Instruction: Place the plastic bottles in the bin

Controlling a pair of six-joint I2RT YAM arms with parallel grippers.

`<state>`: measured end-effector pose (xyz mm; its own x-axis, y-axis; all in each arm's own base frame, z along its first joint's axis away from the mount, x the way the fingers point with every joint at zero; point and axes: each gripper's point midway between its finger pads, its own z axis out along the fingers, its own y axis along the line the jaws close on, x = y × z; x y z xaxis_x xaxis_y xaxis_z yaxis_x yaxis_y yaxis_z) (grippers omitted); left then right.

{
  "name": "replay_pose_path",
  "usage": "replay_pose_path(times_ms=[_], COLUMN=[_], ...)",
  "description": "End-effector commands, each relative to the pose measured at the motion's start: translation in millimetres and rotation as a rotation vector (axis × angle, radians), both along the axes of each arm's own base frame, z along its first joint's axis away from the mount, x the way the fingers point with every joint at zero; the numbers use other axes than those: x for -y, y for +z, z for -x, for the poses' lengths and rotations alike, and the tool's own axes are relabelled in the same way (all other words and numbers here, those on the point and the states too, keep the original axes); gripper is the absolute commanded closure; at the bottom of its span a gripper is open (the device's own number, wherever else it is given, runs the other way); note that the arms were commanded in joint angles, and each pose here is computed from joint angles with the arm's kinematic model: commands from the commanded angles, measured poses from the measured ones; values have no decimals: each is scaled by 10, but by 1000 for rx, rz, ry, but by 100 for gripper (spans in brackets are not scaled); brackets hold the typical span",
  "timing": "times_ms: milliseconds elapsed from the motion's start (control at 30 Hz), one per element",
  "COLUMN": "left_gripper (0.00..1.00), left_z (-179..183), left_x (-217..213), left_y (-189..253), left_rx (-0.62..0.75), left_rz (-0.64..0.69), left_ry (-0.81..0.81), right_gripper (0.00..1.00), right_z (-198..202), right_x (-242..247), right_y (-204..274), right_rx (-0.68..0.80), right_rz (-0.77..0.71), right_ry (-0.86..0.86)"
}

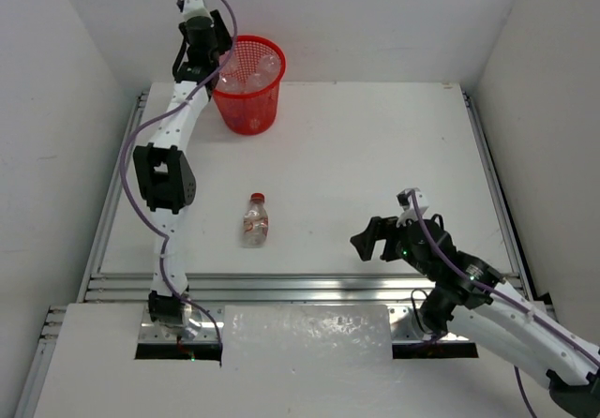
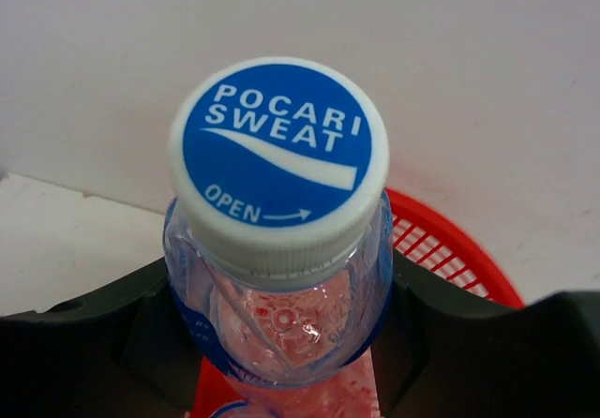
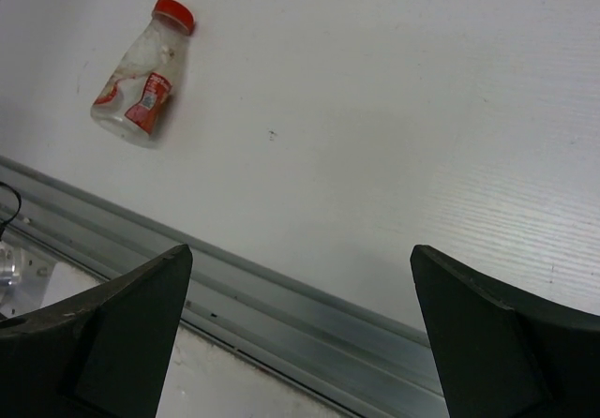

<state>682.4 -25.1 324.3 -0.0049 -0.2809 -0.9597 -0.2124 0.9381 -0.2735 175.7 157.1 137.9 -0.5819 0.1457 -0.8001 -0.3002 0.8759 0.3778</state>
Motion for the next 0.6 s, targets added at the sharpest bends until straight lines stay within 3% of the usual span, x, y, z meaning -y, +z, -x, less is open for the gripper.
replay_pose_path(times_ms=[0,33,100,267,367,400,467,500,533,567], left_gripper=[46,37,5,0,0,0,0,0,0,0], left_z=[112,71,51,376,782,1129,1394,1895,1937,2136], left_x=[131,171,234,238,17,-187,-329,-391,-370,-361], left_y=[918,900,899,1436,1795,1970,1669,2009,1440,1360], left_rx=[238,236,237,301,286,261,154,210,95,88], left_rz=[-13,-10,-9,22,55,79,149,181,208,228], left_ry=[-89,-109,-147,-161,-53,47,119,126,134,125], right_gripper=[1,1,1,1,1,1,1,1,1,1], right_z=[15,9,-6,-38,-138,-228,-350,-469,-546,-614], right_x=[-63,-96,-137,-459,-668,-794,-1019,-1190,-1296,-1393], right_y=[-70,-66,-124,-247,-343,-375,-342,-186,-333,-329], right_rx=[-21,-17,-37,-54,-136,-191,-208,-205,-243,-252], right_rz=[-7,-8,18,65,88,91,59,18,39,34], right_ry=[20,35,51,217,237,220,229,211,198,190])
